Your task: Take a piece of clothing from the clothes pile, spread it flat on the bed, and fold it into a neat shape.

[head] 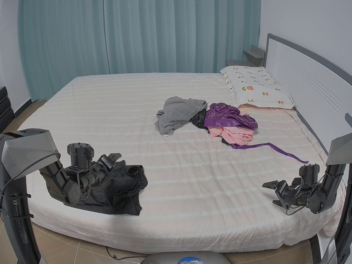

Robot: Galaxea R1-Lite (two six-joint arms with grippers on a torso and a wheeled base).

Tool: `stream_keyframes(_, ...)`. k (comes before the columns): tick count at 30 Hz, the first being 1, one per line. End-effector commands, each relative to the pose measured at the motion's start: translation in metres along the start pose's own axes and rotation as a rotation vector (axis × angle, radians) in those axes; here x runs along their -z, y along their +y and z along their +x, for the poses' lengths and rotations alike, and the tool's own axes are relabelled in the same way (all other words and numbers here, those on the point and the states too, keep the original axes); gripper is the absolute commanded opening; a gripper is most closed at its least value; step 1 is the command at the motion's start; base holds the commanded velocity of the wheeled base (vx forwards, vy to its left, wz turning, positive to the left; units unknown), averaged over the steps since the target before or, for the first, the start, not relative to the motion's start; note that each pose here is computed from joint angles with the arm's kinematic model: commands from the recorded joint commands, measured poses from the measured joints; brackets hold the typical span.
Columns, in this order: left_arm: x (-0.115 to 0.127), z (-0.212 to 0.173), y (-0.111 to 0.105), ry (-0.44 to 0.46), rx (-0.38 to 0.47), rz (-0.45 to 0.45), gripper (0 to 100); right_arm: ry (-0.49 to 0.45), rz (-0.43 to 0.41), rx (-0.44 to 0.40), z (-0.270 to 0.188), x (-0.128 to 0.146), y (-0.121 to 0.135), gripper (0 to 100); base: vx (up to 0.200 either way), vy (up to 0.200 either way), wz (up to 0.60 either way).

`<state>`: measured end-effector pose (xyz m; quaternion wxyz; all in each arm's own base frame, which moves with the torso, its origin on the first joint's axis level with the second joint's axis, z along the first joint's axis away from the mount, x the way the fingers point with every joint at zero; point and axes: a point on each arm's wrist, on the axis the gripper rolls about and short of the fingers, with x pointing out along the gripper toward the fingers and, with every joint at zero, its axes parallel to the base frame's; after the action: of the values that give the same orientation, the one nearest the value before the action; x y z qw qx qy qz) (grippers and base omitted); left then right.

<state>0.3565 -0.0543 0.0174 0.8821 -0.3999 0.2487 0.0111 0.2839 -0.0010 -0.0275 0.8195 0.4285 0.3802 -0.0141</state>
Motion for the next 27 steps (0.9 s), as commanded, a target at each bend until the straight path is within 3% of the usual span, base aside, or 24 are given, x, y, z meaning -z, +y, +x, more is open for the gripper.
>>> stream_keyframes(1,-0.016,-0.009,0.005,-0.035,-0.005,-0.049,100,-0.005,-0.006,-0.012,0.002,-0.002,0.003,100,0.000,0.000,0.00)
stream_keyframes(7,-0.031,-0.024,0.022,-0.022,-0.008,-0.221,100,0.037,-0.091,-0.060,0.011,0.020,0.030,100,0.000,0.067,0.00)
stream_keyframes(13,-0.037,-0.035,0.041,-0.001,-0.033,-0.271,100,0.049,-0.190,-0.079,0.028,0.048,0.060,100,0.000,0.200,0.00)
stream_keyframes(17,-0.039,-0.040,0.047,-0.005,-0.051,-0.282,100,0.051,-0.213,-0.106,0.035,0.050,0.070,100,0.000,0.200,0.00)
stream_keyframes(21,-0.046,-0.051,0.071,0.022,-0.070,-0.338,100,0.084,-0.264,-0.141,0.054,0.048,0.113,100,0.000,0.200,0.00)
stream_keyframes(27,-0.057,-0.053,0.079,0.002,-0.058,-0.372,100,0.114,-0.336,-0.178,0.074,0.071,0.168,100,0.000,0.200,0.00)
